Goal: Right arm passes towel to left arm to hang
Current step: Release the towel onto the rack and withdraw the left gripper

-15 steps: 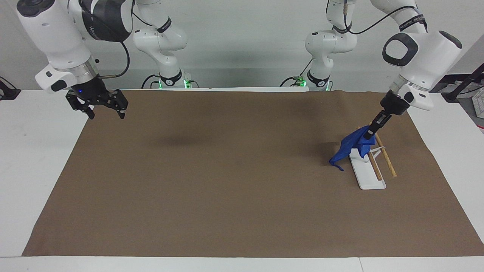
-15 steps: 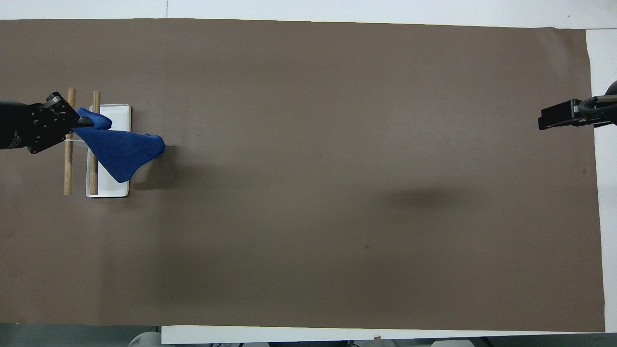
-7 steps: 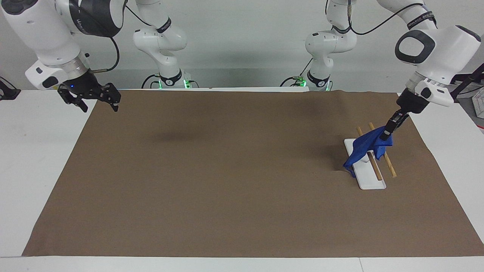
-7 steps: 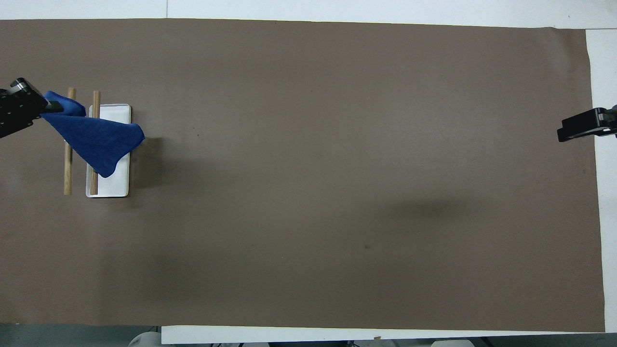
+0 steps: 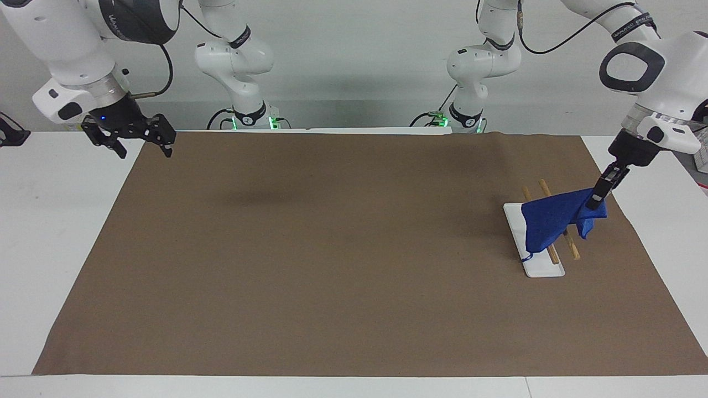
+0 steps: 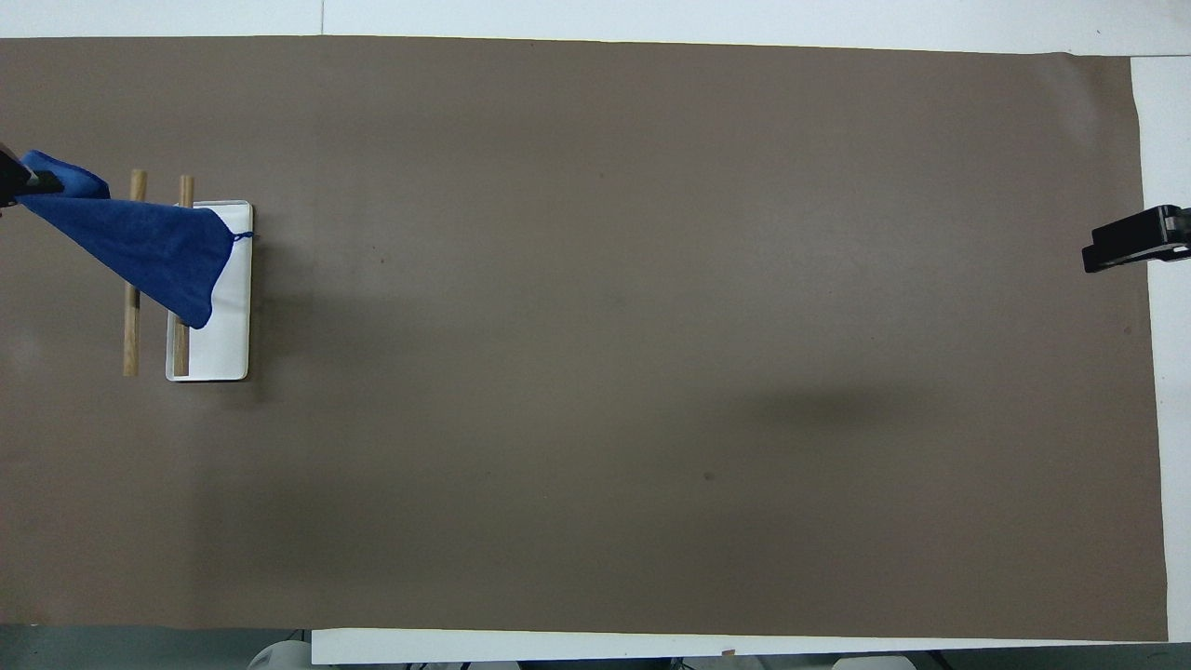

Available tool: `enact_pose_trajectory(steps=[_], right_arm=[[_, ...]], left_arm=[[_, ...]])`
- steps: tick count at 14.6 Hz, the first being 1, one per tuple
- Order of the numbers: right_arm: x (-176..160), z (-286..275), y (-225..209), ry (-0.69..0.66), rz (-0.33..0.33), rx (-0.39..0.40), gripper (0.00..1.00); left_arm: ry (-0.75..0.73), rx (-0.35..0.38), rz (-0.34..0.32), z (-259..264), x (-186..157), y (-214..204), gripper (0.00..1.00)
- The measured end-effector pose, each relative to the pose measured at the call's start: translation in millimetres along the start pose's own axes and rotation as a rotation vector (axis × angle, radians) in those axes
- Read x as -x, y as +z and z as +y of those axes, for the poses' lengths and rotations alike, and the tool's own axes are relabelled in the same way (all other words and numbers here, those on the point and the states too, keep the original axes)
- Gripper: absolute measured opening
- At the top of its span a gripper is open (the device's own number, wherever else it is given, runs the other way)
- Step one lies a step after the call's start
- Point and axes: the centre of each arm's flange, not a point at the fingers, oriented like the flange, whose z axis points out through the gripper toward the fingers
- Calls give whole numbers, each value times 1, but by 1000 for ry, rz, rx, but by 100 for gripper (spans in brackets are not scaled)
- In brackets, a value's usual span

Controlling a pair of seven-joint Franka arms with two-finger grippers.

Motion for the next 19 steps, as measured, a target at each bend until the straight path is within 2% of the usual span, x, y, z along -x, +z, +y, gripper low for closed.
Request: enact_pose_trajectory(steps=[7,12,16,19], right_arm=[[0,0,0,0,-2,0,100],[0,0,1,-1,-2,0,100],[0,0,1,0,-5,-1,100],[1,0,2,1,-9,-1,100]], left_arm=[[26,-9,1,-11,-17,7,2],[246,-16,5,-22,-23,5,2],[516,-21,9,-29,-26,3,2],[629,-32,3,-47,-31,4,2]])
